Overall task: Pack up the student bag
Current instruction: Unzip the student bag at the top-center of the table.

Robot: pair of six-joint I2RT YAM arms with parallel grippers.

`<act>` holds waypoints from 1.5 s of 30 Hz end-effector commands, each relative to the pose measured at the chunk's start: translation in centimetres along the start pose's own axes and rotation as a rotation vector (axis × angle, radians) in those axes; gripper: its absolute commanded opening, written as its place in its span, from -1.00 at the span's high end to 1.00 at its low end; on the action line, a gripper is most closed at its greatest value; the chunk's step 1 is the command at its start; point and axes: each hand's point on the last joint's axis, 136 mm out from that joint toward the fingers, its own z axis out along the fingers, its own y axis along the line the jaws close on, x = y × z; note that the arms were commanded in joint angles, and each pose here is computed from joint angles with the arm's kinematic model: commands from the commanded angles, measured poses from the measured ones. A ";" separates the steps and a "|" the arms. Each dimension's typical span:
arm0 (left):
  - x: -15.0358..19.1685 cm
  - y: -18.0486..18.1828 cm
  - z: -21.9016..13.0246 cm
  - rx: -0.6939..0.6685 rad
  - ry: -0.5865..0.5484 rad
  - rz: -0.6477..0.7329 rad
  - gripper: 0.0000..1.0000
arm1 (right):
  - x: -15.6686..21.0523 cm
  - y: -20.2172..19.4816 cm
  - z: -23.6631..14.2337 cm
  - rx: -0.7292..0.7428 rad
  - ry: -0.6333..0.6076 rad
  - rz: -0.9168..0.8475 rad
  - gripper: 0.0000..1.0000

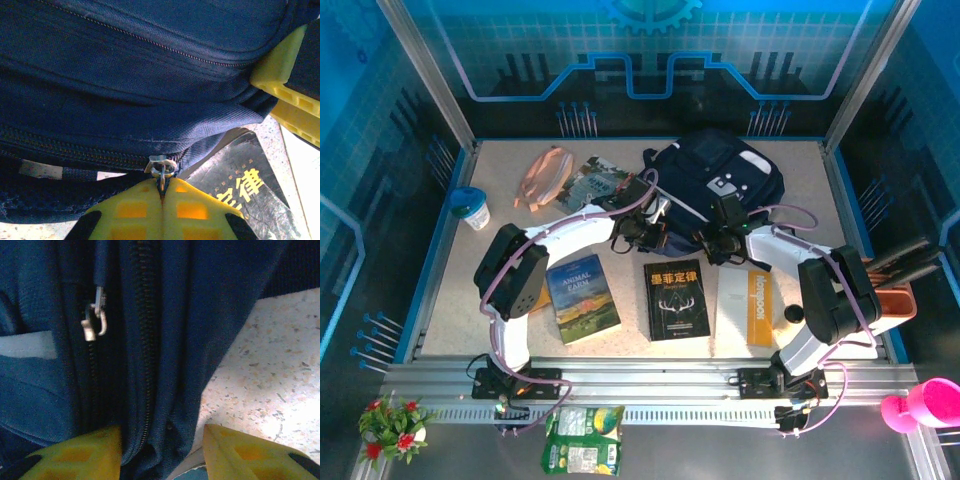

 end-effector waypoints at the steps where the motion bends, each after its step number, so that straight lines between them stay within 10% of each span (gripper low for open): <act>1: -1.3 -0.6 -1.0 -0.010 -0.031 0.043 1.00 | -0.7 -1.0 0.3 0.044 -0.053 -0.013 0.44; 5: -1.3 1.4 -1.5 -0.121 -0.034 0.059 1.00 | -2.9 -1.0 -0.4 0.066 -0.138 -0.064 0.96; 15: -1.3 7.7 -2.0 -0.323 0.003 0.038 1.00 | -8.8 0.0 -4.8 0.026 -0.273 -0.193 0.97; 25: -4.2 -0.3 1.1 -0.014 -0.012 0.095 1.00 | -15.1 -0.8 -5.8 0.039 -0.284 -0.226 0.96; 37: -4.5 -7.0 2.1 0.180 0.001 0.131 1.00 | -11.6 -3.7 -10.0 -0.025 -0.203 -0.025 -0.31; 45: -3.1 -9.6 2.8 0.232 0.034 0.160 1.00 | -6.5 -5.9 -9.4 0.027 -0.082 0.110 -0.68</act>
